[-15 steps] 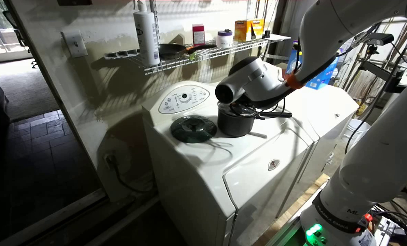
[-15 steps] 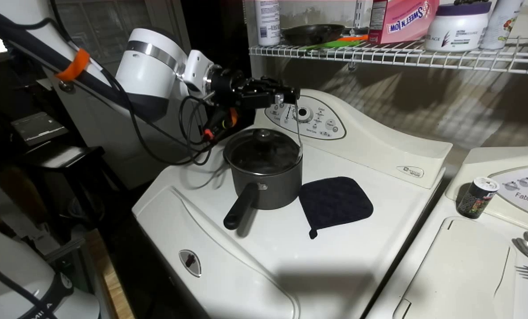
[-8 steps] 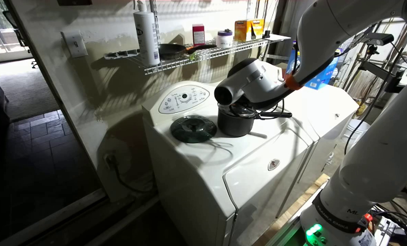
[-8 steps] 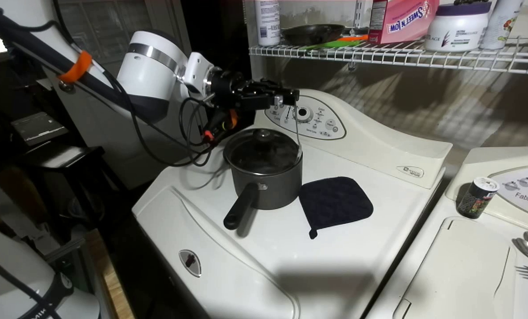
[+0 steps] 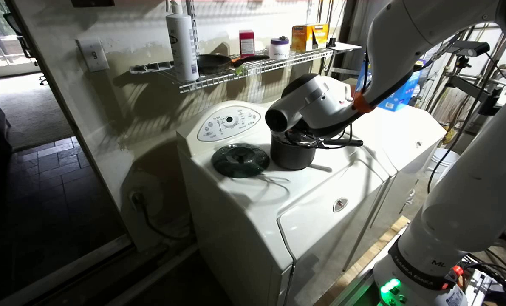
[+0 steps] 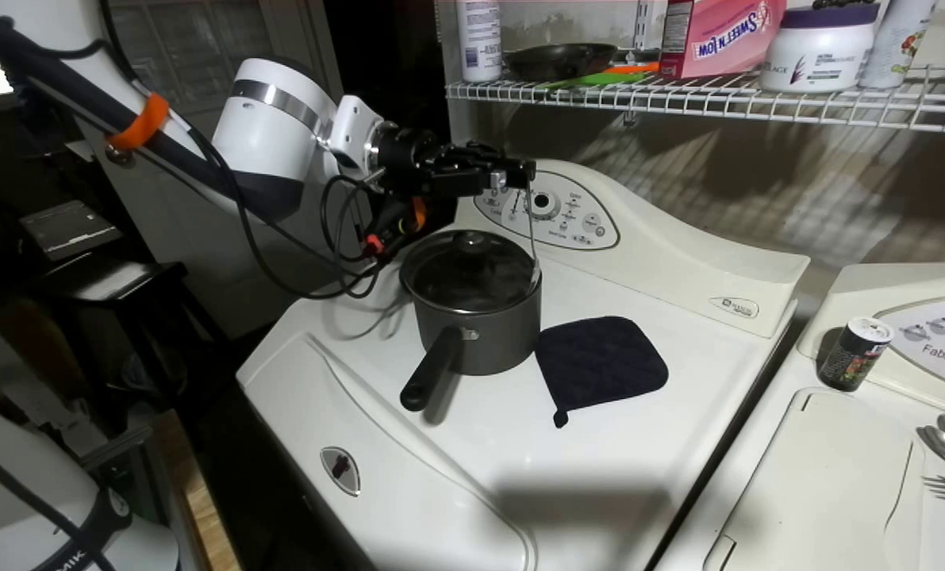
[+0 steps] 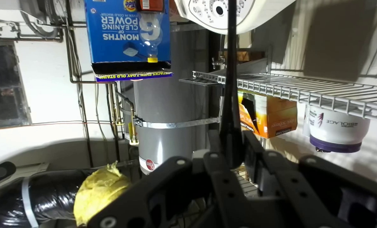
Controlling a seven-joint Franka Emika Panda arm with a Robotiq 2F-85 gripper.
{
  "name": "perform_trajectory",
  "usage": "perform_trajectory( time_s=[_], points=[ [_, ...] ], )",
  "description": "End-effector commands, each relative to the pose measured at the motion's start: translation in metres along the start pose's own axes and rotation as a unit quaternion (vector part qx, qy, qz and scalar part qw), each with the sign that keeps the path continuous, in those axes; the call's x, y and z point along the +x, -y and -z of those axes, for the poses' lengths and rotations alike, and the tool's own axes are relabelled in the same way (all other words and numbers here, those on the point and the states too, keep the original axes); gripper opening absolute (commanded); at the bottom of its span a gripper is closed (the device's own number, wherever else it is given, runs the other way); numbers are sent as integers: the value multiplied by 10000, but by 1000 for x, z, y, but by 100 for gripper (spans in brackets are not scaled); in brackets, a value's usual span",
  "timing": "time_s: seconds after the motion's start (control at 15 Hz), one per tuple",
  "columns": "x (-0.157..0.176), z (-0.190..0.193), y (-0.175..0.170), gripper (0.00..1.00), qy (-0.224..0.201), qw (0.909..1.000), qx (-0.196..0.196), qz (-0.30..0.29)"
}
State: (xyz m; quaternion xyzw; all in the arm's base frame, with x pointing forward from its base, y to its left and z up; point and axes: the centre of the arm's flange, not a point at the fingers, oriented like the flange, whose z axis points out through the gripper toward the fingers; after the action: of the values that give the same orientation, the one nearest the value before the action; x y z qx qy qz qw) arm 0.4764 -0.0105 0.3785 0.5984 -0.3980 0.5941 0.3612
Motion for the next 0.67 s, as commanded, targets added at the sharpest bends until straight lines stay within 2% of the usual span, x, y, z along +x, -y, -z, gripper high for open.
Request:
perform_trajectory(
  time_s=[0.0, 0.6],
  points=[
    [-2, 0, 9, 5, -22, 9999, -71, -132],
    [0, 1, 22, 5, -56, 9997, -130, -192]
  ],
)
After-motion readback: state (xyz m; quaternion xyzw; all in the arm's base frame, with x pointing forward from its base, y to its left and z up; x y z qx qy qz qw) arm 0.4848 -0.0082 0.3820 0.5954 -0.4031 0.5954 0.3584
